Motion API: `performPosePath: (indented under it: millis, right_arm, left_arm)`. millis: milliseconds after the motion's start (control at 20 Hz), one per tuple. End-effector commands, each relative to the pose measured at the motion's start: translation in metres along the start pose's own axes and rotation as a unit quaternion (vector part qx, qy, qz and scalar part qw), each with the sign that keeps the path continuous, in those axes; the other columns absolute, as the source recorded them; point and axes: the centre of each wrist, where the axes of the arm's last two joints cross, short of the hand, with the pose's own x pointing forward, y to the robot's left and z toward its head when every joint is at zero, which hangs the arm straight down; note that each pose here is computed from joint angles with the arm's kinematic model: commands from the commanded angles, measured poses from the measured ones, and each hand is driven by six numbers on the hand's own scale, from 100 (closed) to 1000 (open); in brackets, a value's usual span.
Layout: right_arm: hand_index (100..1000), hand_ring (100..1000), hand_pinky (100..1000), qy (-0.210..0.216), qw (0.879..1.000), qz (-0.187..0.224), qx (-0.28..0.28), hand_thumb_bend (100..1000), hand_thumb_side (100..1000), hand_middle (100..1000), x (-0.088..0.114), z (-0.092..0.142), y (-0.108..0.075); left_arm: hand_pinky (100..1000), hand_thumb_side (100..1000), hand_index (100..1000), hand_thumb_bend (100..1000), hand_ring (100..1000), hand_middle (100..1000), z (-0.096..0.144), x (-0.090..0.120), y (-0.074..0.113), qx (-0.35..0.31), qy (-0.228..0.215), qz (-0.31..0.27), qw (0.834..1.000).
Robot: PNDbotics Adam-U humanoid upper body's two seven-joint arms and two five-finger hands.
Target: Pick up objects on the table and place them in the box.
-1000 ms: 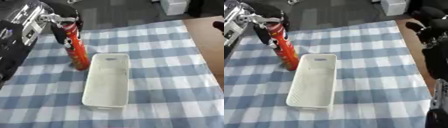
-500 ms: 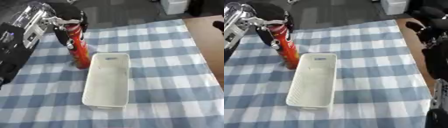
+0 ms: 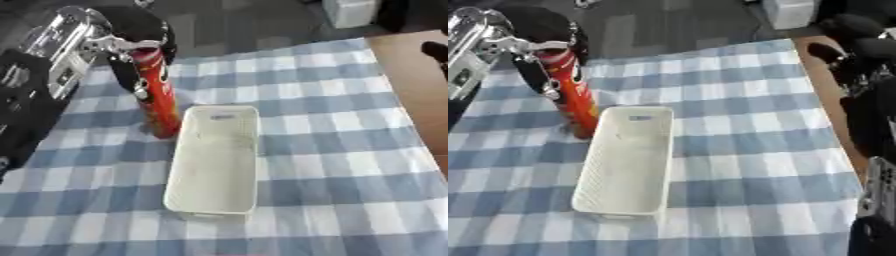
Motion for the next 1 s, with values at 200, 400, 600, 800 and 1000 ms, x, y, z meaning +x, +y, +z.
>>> performPosePath:
  millis: [200, 400, 600, 800, 1000]
  right_arm:
    - [816, 964, 928, -0.007, 0.999, 0.026, 0.034, 100, 521, 885, 0.004, 0.001, -0.003]
    - [816, 966, 930, -0.001, 0.999, 0.026, 0.034, 100, 529, 885, 0.004, 0.003, -0.004]
    - [816, 969, 932, 0.001, 0.999, 0.025, 0.033, 100, 529, 885, 0.003, 0.004, -0.003]
    - [816, 971, 934, 0.003, 0.999, 0.024, 0.034, 100, 530, 884, 0.002, 0.005, -0.003]
    - [816, 972, 935, 0.005, 0.999, 0.026, 0.035, 100, 529, 884, 0.002, 0.005, -0.004]
  left_arm:
    - [100, 131, 197, 461, 168, 184, 0.032, -0.021, 0.027, 0.020, 0.029, -0.009, 0.999]
    - [100, 100, 197, 647, 165, 183, 0.043, -0.027, 0.039, 0.033, 0.037, -0.003, 0.999]
    - [100, 100, 196, 651, 163, 182, 0.049, -0.029, 0.042, 0.037, 0.041, 0.002, 0.998]
    - [100, 100, 196, 651, 164, 181, 0.053, -0.031, 0.045, 0.037, 0.044, 0.002, 0.998]
    - [100, 100, 198, 600, 162, 180, 0.059, -0.030, 0.049, 0.043, 0.033, 0.006, 0.999]
